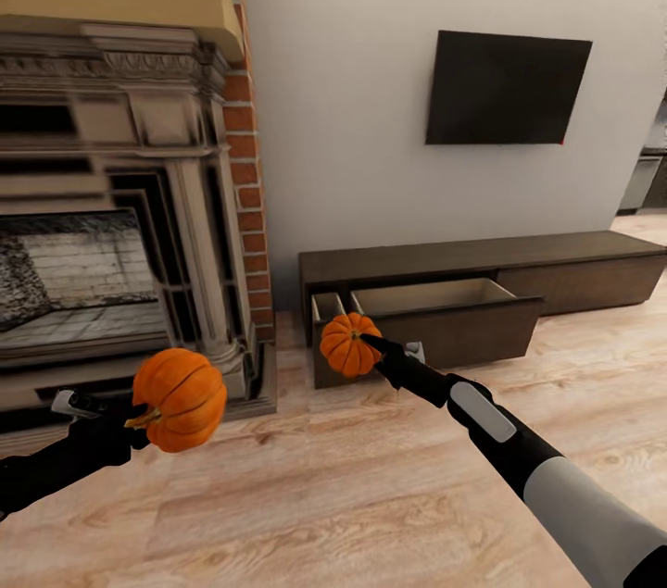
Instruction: Place each of the two pumpkins and all three candles from the living room inside a cabinet in the living room (use any cabinet), then make sure every cabinet is closed, and position the cauldron so it is next to a table in the living room.
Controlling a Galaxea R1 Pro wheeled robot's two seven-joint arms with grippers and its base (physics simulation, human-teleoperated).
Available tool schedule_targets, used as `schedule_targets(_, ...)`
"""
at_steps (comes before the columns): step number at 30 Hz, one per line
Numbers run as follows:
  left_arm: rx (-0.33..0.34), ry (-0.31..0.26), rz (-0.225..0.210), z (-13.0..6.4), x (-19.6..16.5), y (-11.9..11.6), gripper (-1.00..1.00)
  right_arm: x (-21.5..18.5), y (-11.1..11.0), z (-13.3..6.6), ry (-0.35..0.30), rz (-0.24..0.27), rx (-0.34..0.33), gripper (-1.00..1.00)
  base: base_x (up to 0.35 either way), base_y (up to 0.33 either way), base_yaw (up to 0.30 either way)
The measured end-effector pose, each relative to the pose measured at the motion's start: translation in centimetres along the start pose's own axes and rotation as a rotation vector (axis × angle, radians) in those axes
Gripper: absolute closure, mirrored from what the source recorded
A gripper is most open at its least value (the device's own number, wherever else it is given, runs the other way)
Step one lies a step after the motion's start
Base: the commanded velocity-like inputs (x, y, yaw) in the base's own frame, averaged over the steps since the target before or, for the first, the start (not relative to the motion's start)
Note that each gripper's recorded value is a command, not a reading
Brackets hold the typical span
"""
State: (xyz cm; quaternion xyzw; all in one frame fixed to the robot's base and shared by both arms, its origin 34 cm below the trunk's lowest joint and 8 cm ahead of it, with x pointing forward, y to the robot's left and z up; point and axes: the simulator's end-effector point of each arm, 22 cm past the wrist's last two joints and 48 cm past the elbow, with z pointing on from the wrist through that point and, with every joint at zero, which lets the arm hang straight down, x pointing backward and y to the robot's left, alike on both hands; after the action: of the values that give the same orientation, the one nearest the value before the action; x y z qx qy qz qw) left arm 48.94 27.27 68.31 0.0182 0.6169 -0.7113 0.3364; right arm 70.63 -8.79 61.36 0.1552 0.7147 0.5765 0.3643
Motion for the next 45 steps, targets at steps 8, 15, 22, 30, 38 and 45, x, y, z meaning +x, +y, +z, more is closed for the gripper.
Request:
schedule_targets(8, 0.017, 0.000, 0.032, 0.1, -0.2, -1.7, 1.00, -0.7, 2.2, -0.5, -0.020, -0.026, -0.022, 1.00, 0.000, 0.000, -0.140)
schedule_targets(15, 0.032, 0.001, 0.060, 0.2, -0.2, -3.1, 1.00, -1.1, 4.1, -0.9, -0.030, -0.051, -0.038, 1.00, 0.000, 0.000, -0.244)
schedule_targets(22, 0.040, 0.002, 0.076, 0.3, -0.2, -3.9, 1.00, -1.3, 5.2, -1.2, -0.035, -0.065, -0.048, 1.00, 0.000, 0.000, -0.246)
schedule_targets(30, 0.058, 0.003, 0.112, 0.3, -0.2, -5.8, 1.00, -1.7, 7.5, -1.9, -0.047, -0.094, -0.068, 1.00, 0.000, 0.000, -0.246)
schedule_targets(38, 0.061, 0.004, 0.124, 0.3, -0.2, -6.3, 1.00, -1.8, 8.0, -2.1, -0.052, -0.104, -0.068, 1.00, 0.000, 0.000, -0.246)
schedule_targets(45, 0.027, 0.009, 0.132, 0.4, -0.2, -5.7, 1.00, -2.1, 8.0, -2.2, -0.061, -0.102, -0.068, 1.00, 0.050, -0.020, -0.086)
